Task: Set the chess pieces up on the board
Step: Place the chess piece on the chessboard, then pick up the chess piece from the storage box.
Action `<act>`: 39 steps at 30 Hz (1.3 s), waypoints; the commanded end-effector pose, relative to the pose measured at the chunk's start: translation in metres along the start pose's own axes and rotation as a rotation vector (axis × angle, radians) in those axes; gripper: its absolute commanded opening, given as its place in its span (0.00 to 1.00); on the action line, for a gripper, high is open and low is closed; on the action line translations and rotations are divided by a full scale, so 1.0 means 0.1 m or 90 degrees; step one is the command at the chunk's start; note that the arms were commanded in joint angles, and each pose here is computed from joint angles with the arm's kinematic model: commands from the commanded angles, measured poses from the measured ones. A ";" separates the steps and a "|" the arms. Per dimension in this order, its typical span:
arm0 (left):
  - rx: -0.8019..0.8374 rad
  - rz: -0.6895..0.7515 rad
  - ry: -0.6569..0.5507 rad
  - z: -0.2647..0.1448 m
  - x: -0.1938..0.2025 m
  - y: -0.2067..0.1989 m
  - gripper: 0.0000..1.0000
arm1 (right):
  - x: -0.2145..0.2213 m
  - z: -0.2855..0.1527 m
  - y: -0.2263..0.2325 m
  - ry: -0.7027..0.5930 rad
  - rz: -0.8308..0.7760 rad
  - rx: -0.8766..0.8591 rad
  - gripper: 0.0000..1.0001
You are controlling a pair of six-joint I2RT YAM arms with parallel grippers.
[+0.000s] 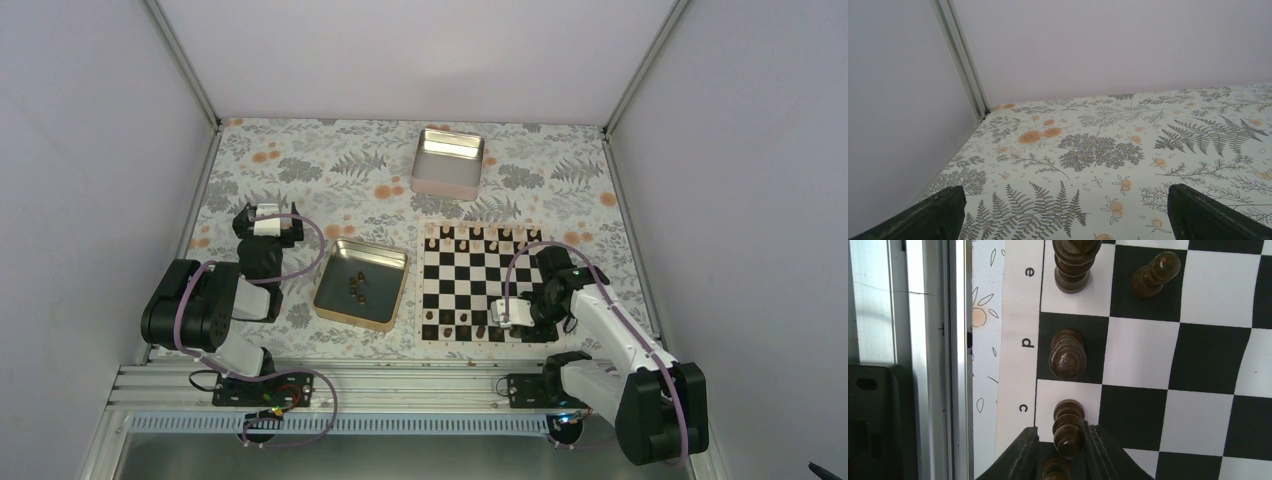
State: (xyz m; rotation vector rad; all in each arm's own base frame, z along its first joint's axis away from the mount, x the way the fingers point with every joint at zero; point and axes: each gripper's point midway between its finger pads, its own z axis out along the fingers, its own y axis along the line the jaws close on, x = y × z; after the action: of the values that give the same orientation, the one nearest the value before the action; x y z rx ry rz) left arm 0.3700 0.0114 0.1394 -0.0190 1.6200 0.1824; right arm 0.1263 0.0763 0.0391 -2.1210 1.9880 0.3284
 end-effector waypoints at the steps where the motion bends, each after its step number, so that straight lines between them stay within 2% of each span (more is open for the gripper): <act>1: 0.001 0.002 -0.023 0.00 -0.08 -0.01 1.00 | 0.02 0.03 0.07 0.000 0.005 -0.015 0.26; 11: 0.000 0.003 -0.023 0.00 -0.08 -0.01 1.00 | -0.03 -0.11 -0.07 0.002 0.002 0.022 0.31; 18: 0.000 0.002 -0.023 0.00 -0.08 -0.01 1.00 | -0.22 -0.47 -0.49 -0.022 -0.006 0.114 0.34; 23: 0.001 0.002 -0.024 0.00 -0.08 -0.01 1.00 | -0.53 -0.81 -0.97 -0.080 -0.015 0.164 0.36; 27: 0.000 0.002 -0.023 0.00 -0.08 -0.01 1.00 | -1.07 -1.02 -1.45 -0.136 -0.029 0.182 0.38; 31: 0.001 0.002 -0.024 0.01 -0.08 -0.01 1.00 | -1.66 -0.88 -1.67 -0.161 -0.053 0.149 0.40; 34: 0.001 0.002 -0.024 0.00 -0.08 -0.01 1.00 | -2.07 -0.57 -1.61 -0.154 -0.094 0.105 0.39; 39: 0.001 0.002 -0.024 0.00 -0.08 -0.01 1.00 | -2.52 -0.05 -1.55 -0.132 -0.137 0.068 0.36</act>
State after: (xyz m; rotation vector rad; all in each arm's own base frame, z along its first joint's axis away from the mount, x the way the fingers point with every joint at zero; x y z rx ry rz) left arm 0.3701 0.0114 0.1392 -0.0136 1.6210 0.1874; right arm 0.2672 0.2875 0.1338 -2.1197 1.5977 0.3531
